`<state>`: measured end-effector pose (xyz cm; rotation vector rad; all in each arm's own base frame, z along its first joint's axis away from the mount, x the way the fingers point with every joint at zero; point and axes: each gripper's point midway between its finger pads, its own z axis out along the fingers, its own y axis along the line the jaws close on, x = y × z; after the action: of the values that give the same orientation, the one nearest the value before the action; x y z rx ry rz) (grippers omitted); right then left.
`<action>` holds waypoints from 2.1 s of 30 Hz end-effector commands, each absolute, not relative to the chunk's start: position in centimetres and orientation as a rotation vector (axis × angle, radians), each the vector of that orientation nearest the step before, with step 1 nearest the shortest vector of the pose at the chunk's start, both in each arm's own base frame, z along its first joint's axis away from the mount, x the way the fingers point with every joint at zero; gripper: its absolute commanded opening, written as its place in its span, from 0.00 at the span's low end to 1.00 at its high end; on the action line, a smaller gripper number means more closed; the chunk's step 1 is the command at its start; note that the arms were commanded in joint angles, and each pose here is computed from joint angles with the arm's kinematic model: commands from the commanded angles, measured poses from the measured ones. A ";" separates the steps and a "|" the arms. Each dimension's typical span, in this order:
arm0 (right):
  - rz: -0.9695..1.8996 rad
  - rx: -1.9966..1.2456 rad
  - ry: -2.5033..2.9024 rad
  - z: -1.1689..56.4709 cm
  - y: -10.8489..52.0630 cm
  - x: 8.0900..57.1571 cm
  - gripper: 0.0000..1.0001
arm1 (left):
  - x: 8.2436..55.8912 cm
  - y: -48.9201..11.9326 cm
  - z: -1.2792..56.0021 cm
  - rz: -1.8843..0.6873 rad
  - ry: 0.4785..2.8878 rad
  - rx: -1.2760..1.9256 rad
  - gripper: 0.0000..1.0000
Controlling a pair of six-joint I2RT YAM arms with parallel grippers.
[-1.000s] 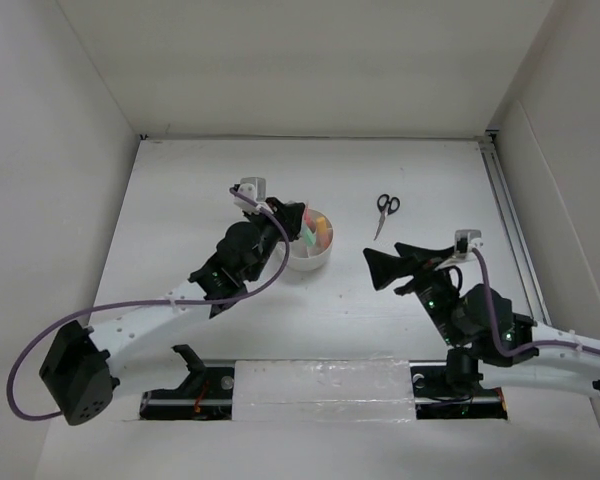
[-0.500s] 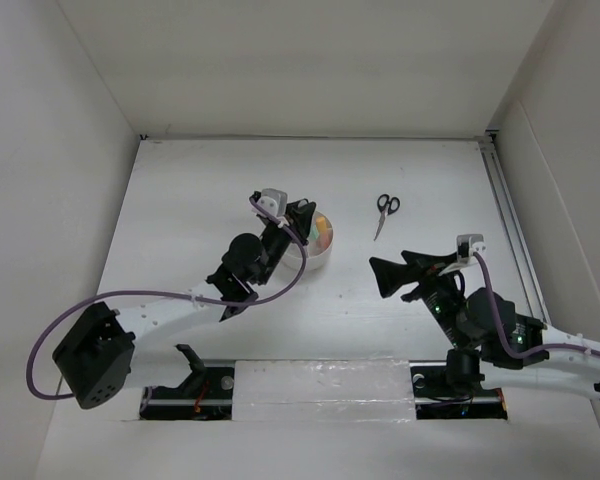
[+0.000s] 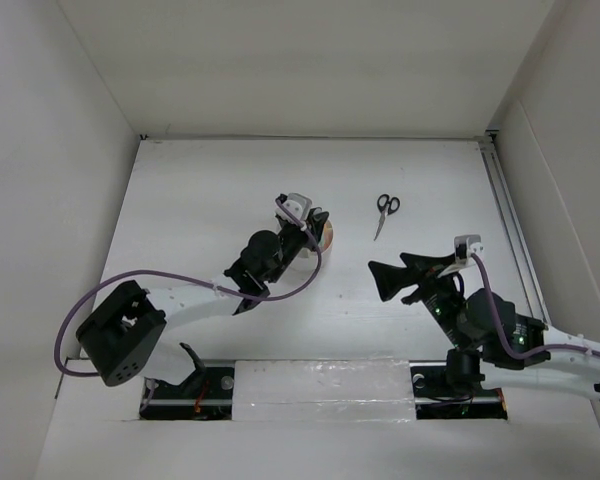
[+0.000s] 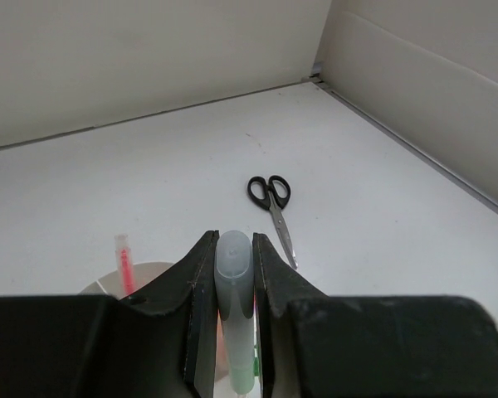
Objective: Sort the stationery into containers
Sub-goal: Place the pen in the storage box.
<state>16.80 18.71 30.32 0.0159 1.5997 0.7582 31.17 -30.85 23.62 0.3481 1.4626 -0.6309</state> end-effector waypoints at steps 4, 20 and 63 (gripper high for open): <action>0.805 -0.011 1.587 30.5 18.5 16.1 0.99 | 31.2 -31.6 28.2 -0.688 1.313 0.322 0.00; 0.805 -0.078 1.575 30.6 18.3 15.6 0.99 | 32.0 -32.2 25.6 -0.620 1.325 0.391 0.00; 0.786 -0.152 1.576 30.5 19.0 15.4 0.99 | 30.2 -27.9 30.8 -0.574 1.364 0.117 1.00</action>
<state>15.51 18.67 29.75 -0.1455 1.5901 0.7766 30.01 -29.49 26.07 0.2920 1.3867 -0.5600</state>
